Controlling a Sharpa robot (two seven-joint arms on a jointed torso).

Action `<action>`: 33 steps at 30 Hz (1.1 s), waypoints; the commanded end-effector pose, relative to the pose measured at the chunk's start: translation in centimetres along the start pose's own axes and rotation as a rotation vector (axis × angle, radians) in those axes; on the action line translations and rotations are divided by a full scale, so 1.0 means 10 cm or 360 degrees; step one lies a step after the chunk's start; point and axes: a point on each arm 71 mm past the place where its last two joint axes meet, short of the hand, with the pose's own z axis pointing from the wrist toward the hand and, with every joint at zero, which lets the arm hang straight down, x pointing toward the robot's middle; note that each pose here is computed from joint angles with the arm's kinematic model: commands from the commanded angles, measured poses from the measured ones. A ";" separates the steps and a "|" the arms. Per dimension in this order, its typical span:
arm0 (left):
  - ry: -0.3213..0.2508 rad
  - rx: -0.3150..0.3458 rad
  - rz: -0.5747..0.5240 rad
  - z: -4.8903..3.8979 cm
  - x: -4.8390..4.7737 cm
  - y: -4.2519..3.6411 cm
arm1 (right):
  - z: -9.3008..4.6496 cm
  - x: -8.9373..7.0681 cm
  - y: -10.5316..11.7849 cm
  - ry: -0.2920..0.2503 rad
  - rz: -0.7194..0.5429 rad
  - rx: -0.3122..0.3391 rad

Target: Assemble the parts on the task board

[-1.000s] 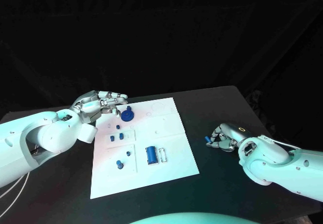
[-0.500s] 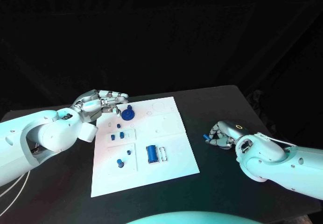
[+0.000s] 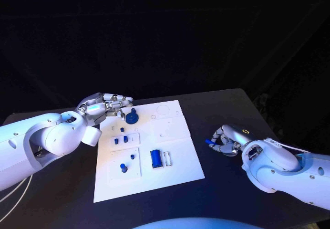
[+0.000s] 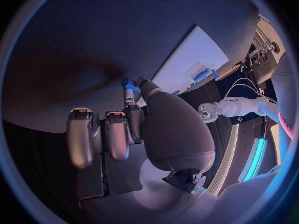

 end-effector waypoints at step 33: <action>0.0068 0.0007 -0.0012 0.037 0.076 0.007 | 0.03 0.54 1.07 0.0374 0.0499 -0.0113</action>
